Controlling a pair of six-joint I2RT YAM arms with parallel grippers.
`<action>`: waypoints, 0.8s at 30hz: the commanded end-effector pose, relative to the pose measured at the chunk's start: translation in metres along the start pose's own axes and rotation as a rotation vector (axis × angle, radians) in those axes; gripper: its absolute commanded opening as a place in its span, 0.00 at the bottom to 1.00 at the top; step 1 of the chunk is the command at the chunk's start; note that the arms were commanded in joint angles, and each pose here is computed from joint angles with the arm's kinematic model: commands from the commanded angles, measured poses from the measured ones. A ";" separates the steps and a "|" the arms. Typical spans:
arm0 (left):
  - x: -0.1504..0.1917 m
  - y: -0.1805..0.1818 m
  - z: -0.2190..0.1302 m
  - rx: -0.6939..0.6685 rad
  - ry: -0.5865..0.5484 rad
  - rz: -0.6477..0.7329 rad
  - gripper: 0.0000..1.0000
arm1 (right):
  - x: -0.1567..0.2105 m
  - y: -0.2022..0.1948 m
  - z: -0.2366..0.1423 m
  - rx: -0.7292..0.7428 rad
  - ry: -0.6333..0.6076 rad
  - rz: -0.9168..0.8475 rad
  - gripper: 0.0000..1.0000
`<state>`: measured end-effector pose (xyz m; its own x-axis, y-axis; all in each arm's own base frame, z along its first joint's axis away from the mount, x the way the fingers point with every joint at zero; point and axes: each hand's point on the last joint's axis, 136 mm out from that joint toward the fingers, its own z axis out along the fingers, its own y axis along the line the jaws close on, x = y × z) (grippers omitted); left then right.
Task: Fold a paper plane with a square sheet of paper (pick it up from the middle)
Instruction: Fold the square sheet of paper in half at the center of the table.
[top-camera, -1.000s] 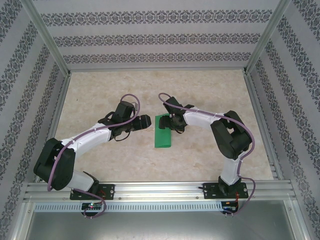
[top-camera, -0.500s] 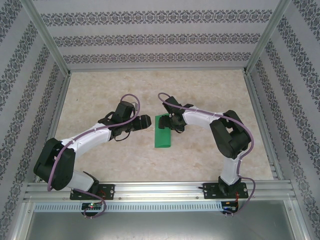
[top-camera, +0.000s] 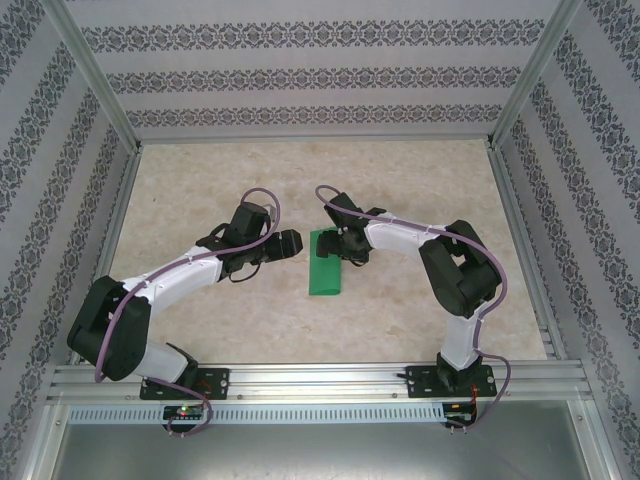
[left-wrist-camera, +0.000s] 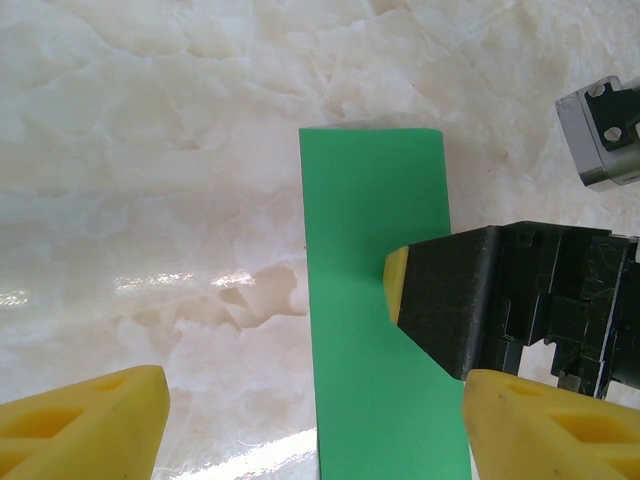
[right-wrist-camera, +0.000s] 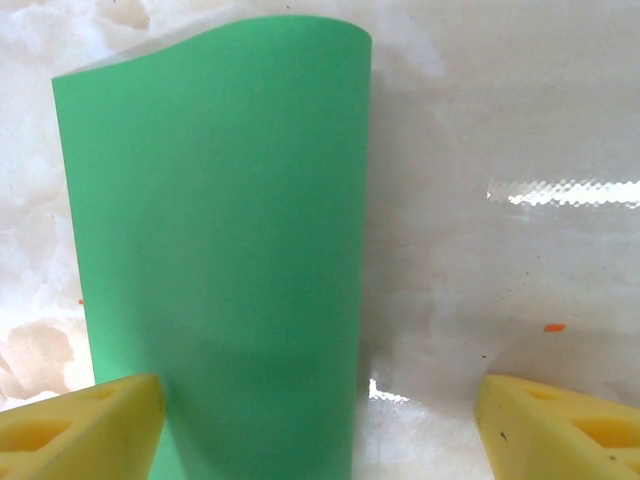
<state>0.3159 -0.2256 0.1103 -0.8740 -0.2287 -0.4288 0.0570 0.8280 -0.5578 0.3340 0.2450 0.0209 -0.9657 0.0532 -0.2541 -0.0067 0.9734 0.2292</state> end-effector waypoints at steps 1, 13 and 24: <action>0.005 -0.004 -0.003 0.010 0.009 0.024 0.78 | 0.003 -0.006 0.013 0.010 0.017 -0.013 0.75; 0.003 -0.008 -0.001 0.015 0.018 0.031 0.78 | 0.002 -0.007 0.015 0.029 0.028 -0.004 0.81; 0.005 -0.006 -0.002 0.016 0.016 0.023 0.78 | 0.004 -0.013 0.016 0.046 0.013 0.032 0.79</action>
<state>0.3154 -0.2261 0.1102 -0.8754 -0.2265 -0.4270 0.0591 0.8267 -0.5596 0.3347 0.2442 0.0195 -0.9665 0.0616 -0.2492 0.0044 0.9746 0.2241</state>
